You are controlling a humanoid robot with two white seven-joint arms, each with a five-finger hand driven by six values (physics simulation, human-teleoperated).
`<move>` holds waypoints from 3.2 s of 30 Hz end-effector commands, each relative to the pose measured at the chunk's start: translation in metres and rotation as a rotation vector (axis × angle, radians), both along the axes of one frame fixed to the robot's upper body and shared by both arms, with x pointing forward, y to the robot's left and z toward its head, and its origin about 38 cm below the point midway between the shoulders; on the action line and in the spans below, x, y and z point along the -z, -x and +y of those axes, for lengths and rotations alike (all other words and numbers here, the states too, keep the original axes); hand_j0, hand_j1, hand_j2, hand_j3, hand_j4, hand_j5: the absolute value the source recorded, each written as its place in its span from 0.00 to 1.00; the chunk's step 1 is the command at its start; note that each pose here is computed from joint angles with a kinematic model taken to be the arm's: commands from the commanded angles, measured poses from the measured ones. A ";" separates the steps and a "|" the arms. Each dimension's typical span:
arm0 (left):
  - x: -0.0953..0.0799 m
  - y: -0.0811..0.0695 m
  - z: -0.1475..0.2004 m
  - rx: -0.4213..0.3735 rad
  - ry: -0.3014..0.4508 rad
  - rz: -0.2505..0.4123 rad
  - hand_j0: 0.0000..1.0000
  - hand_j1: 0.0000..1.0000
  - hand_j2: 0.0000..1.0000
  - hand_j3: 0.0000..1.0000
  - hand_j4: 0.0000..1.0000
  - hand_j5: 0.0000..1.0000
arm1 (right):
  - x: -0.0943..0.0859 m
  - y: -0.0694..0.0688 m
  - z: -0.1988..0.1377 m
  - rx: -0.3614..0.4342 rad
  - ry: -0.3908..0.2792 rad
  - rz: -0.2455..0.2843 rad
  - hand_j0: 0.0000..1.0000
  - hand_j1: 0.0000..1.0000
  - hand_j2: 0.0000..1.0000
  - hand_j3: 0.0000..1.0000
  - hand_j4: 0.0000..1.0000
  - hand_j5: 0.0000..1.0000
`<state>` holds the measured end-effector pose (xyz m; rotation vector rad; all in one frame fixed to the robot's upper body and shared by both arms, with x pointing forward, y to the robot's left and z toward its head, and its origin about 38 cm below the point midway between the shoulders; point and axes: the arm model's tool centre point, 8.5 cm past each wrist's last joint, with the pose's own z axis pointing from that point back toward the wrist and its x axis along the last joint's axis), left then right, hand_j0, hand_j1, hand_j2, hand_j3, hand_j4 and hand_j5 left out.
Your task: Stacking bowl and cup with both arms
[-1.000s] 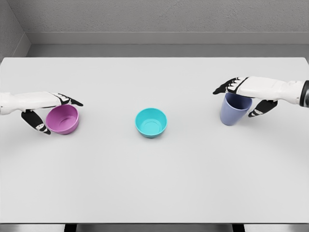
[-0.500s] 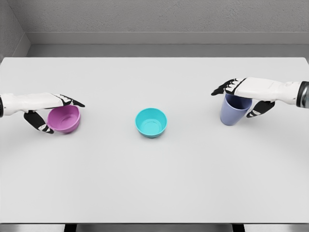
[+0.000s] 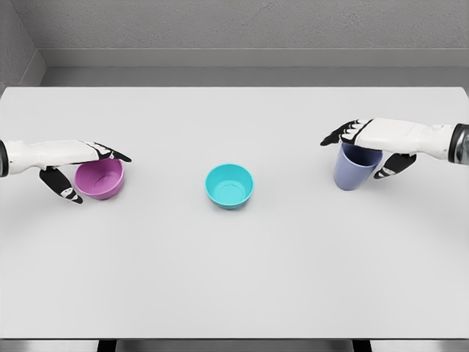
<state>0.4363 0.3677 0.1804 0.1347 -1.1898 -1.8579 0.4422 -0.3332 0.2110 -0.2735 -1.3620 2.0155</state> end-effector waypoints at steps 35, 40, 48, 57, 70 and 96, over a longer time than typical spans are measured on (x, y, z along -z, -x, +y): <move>0.003 -0.005 -0.006 0.005 -0.001 0.004 0.90 0.90 0.90 0.90 0.90 0.90 | 0.007 -0.002 0.001 -0.008 0.055 0.011 0.77 0.77 0.77 0.77 0.77 0.77; 0.004 -0.006 -0.007 0.008 -0.002 0.006 0.81 0.81 0.81 0.81 0.81 0.81 | 0.007 -0.002 0.001 -0.008 0.055 0.011 0.75 0.75 0.75 0.75 0.75 0.75; 0.007 -0.004 -0.008 0.009 0.000 0.012 0.76 0.76 0.76 0.76 0.76 0.76 | 0.009 -0.003 0.005 -0.016 0.057 0.017 0.75 0.75 0.75 0.75 0.75 0.75; 0.000 -0.008 -0.011 0.011 0.015 -0.008 0.76 0.76 0.76 0.76 0.76 0.76 | 0.003 -0.003 0.004 -0.017 0.053 0.005 0.72 0.72 0.72 0.72 0.72 0.72; -0.013 -0.016 -0.024 0.031 0.040 -0.042 0.76 0.76 0.76 0.76 0.76 0.76 | -0.016 -0.003 0.003 -0.028 0.065 -0.035 0.71 0.71 0.71 0.71 0.71 0.71; -0.033 -0.035 -0.084 0.147 0.084 -0.088 0.77 0.77 0.77 0.77 0.77 0.77 | -0.043 0.000 0.017 -0.083 0.073 -0.094 0.65 0.65 0.65 0.65 0.65 0.65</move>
